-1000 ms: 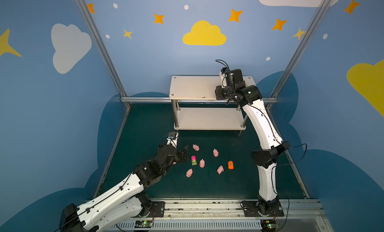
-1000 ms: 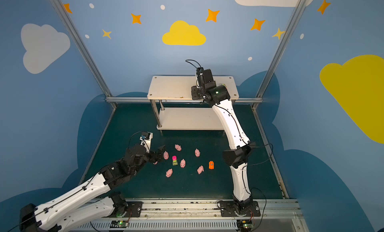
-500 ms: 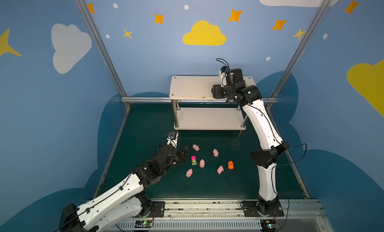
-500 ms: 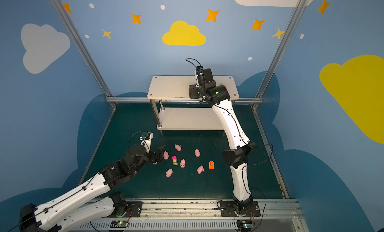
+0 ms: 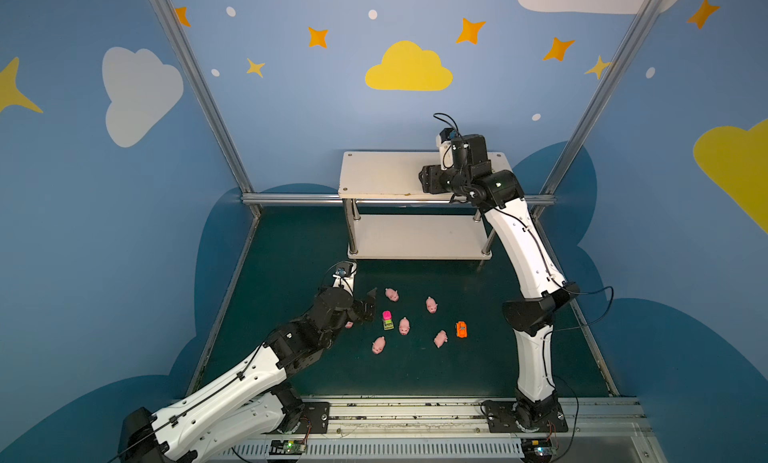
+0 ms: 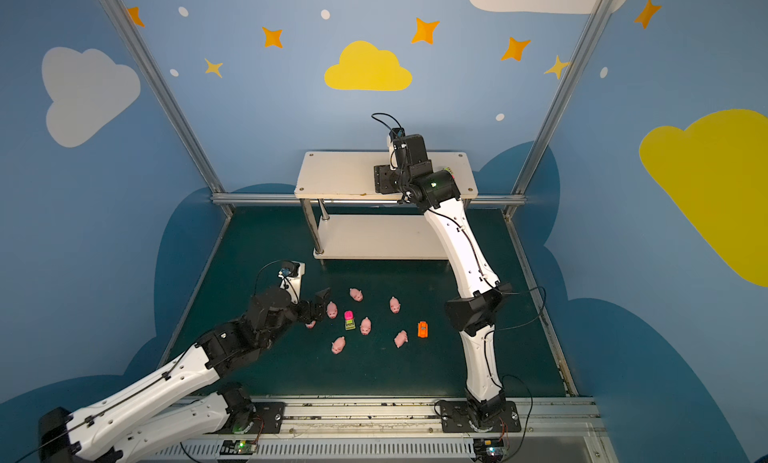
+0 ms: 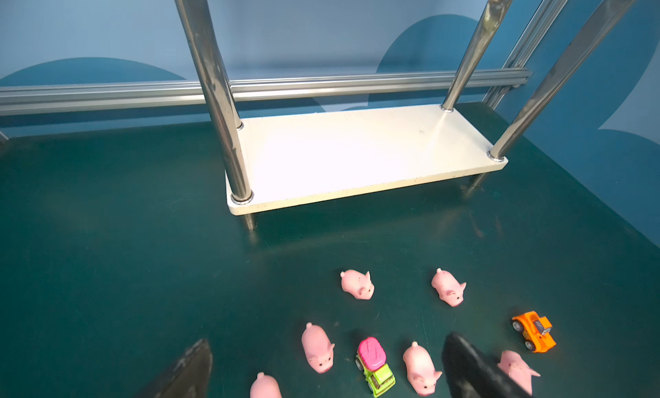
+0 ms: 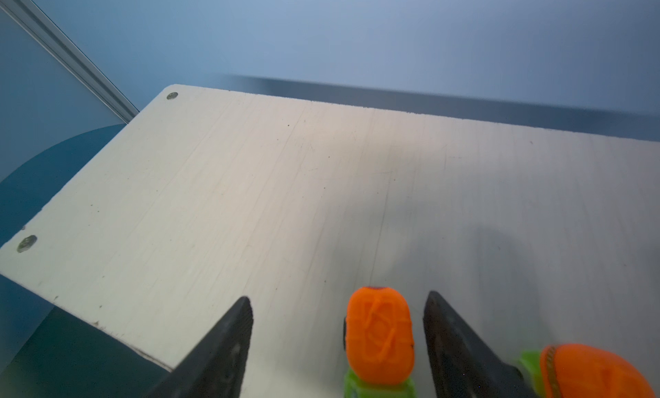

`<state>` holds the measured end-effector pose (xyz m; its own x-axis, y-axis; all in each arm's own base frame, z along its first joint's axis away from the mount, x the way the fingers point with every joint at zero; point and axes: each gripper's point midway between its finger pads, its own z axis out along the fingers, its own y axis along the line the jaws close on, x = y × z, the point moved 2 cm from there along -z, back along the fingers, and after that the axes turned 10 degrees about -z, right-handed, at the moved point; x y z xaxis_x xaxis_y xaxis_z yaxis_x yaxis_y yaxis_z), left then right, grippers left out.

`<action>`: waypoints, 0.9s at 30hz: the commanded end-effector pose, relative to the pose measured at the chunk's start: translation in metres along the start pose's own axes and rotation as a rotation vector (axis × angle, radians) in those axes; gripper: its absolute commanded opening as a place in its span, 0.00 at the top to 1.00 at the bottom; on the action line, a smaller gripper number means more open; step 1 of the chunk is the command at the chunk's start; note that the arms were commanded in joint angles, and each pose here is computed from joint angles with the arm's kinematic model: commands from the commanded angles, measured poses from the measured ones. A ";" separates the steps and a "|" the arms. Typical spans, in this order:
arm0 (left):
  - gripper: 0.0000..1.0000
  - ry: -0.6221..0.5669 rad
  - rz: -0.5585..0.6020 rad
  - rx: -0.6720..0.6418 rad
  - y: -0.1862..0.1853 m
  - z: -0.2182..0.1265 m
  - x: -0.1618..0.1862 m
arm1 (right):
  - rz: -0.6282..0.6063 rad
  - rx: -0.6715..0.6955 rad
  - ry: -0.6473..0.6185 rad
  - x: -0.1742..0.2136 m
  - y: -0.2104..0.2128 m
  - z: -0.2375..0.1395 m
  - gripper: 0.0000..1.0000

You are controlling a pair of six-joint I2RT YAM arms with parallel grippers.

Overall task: Place and organize the plastic toys onto the shelf
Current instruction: 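Lower the truck onto the top shelf beside the first truck, open the right gripper, then move the right gripper down from the shelf to the small orange bulldozer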

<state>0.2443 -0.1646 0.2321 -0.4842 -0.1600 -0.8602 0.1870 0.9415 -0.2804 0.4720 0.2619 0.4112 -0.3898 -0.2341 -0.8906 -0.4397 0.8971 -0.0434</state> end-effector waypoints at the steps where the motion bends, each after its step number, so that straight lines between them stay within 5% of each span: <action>1: 0.00 -0.013 0.006 -0.008 -0.002 -0.002 -0.011 | -0.031 0.007 -0.098 -0.027 -0.005 -0.022 0.25; 17: 0.00 -0.040 -0.070 0.042 -0.002 -0.026 -0.023 | -0.059 0.007 -0.228 -0.035 0.004 -0.129 0.25; 27: 0.00 0.039 -0.269 0.120 0.002 -0.040 0.007 | 0.031 -0.003 -0.034 0.093 0.011 -0.167 0.25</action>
<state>0.2174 -0.1518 0.2606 -0.5014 -0.3306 -0.7995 0.1852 0.8617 -0.4724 0.3053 0.1937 0.4479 -0.2701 -0.2087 -0.9399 -0.4638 0.8837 -0.0629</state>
